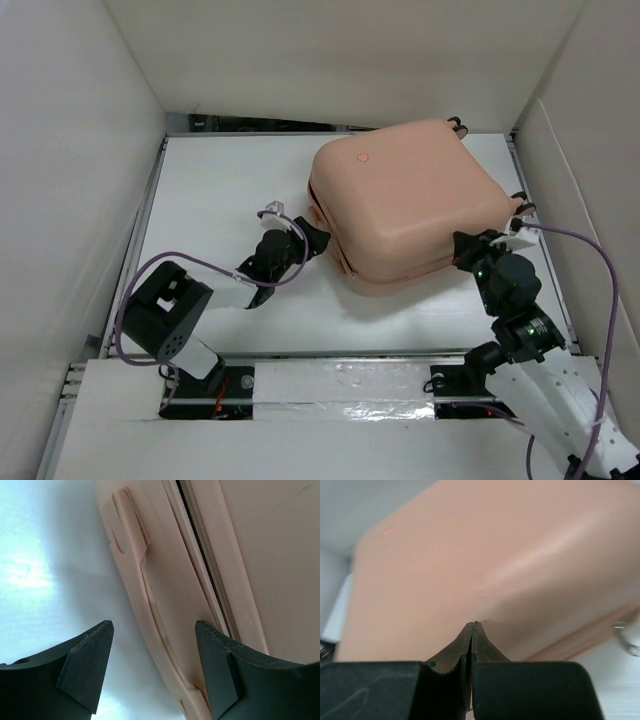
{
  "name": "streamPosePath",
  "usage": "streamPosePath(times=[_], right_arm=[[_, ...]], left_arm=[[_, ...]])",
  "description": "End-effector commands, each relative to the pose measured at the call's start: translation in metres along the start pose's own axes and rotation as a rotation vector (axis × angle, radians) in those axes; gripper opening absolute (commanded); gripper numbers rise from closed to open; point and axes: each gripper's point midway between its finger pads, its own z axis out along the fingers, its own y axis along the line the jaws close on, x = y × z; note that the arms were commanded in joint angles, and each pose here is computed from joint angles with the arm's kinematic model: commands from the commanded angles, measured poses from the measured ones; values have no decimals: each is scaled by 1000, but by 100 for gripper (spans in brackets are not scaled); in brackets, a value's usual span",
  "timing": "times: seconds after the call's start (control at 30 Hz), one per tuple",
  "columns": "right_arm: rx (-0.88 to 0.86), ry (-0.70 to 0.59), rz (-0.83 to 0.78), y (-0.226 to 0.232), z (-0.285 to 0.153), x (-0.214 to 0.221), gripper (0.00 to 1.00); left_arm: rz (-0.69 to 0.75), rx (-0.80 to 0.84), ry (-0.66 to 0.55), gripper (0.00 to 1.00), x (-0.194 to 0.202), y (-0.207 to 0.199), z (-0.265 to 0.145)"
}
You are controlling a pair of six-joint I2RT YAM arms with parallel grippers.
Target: Pack the luggage
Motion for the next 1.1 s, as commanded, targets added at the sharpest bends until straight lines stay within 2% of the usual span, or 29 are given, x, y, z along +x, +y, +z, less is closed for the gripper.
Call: streamPosePath(times=[0.0, 0.03, 0.07, 0.23, 0.33, 0.47, 0.53, 0.6, 0.67, 0.7, 0.73, 0.77, 0.8, 0.93, 1.0, 1.07], right_arm=[[249, -74, -32, -57, 0, -25, 0], [278, -92, -22, -65, -1, -31, 0], [304, -105, -14, -72, -2, -35, 0], [510, -199, 31, -129, -12, -49, 0], [549, -187, 54, -150, -9, -42, 0], [604, -142, 87, -177, 1, -25, 0], [564, -126, 85, -176, 16, -23, 2], [427, -101, 75, -157, 39, -27, 3], [301, 36, 56, -141, 67, -14, 4], [248, 66, 46, -132, 78, -13, 4], [175, 78, 9, -116, 91, -25, 4], [121, 178, -1, -106, 107, -3, 4], [126, 181, 0, -107, 116, -8, 4], [20, 215, -80, -66, 148, -9, 3], [-49, 208, -85, -49, 163, -11, 3], [-123, 265, -106, -29, 172, -1, 3]], left_arm=[[84, -5, 9, 63, -9, -9, 19], [91, -31, 16, 62, -7, 0, 26], [95, -27, 7, 57, -12, -6, 32], [88, -79, 37, 39, -6, 16, 49], [91, -91, 47, 27, -2, 21, 55], [96, -76, 61, 0, 2, 20, 61], [106, -57, 54, 0, 1, 17, 58], [111, -74, 53, 0, 5, 28, 48], [104, -51, 38, 0, 3, 26, 37], [101, -67, 58, 0, 12, 37, 26], [88, -41, 43, 0, 9, 31, 20], [92, -21, 65, 0, 22, 29, 7], [95, -46, 70, 0, 27, 39, 3], [79, 10, 96, 0, 48, 25, -22], [83, 15, 142, 0, 70, 25, -36], [75, 60, 181, 0, 90, 10, -51]])
